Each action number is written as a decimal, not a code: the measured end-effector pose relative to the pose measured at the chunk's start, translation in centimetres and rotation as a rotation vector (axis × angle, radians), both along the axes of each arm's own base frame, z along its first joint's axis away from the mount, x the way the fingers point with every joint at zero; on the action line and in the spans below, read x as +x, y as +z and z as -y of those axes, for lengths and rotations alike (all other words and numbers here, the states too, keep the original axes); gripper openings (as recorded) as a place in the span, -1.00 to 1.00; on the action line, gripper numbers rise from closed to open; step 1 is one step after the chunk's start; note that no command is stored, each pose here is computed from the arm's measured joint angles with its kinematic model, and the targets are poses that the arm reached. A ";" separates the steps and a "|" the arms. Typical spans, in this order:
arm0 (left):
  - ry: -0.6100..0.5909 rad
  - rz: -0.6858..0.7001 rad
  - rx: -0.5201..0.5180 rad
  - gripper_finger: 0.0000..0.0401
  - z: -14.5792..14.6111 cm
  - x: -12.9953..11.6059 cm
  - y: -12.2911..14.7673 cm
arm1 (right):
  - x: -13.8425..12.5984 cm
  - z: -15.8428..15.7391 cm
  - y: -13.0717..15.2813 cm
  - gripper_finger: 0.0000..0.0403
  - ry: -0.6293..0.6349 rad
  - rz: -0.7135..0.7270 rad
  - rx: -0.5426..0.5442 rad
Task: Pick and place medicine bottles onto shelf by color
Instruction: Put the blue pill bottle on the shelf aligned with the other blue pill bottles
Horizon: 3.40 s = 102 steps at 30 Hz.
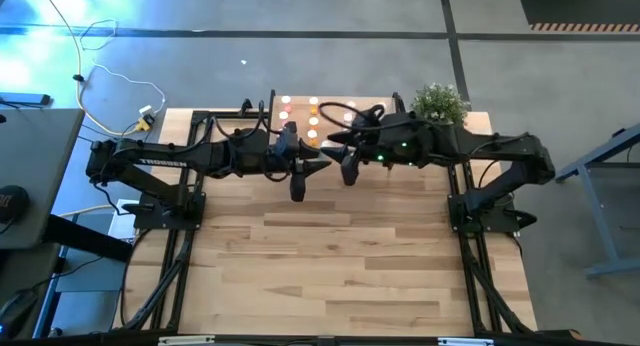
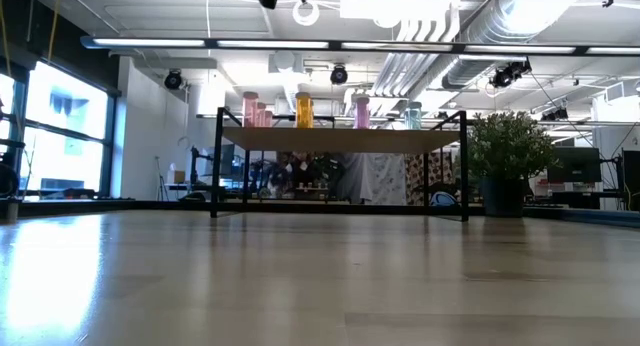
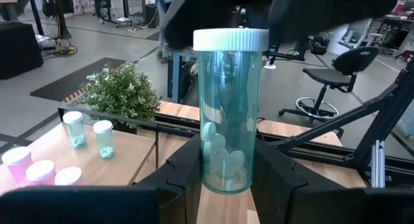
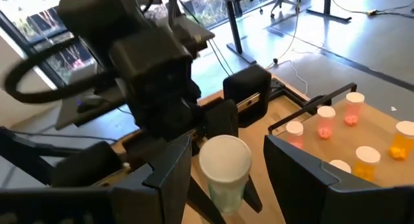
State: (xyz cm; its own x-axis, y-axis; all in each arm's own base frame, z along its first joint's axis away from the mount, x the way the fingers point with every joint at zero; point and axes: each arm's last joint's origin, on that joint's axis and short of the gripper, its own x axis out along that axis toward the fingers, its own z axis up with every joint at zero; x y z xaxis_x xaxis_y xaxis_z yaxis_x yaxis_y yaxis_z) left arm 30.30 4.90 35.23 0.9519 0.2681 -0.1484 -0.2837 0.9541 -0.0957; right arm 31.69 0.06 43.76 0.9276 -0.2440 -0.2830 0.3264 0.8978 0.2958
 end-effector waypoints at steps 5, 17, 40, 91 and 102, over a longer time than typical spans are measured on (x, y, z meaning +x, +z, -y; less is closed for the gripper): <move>-0.001 -0.002 0.007 -0.52 0.0 0.0 0.0 | 1.0 0.0 -0.9 -0.08 0.006 -0.031 -0.019; 0.001 -0.020 0.013 -0.52 0.0 0.0 -0.2 | 1.1 0.0 -1.0 -0.48 0.004 -0.039 -0.036; -0.048 -0.027 0.049 -0.03 0.1 -0.9 0.5 | 0.4 0.1 -0.7 -0.47 -0.045 -0.039 -0.025; 0.104 -0.022 0.058 0.30 -3.6 -3.6 1.7 | -10.1 6.3 -10.8 -0.47 -0.368 -0.360 -0.030; 0.104 -0.022 0.058 0.30 -3.6 -3.6 1.7 | -9.9 6.7 -14.0 -0.47 -0.355 -0.423 -0.098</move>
State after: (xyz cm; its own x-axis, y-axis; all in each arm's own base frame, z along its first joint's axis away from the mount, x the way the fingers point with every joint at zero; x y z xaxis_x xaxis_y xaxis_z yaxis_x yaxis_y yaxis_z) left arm 26.74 8.45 36.95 0.9153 0.3735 -0.1505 -0.3824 0.9233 -0.0342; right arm 21.76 -6.60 29.73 0.5944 -0.5644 -0.5729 0.6856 0.7280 -0.0059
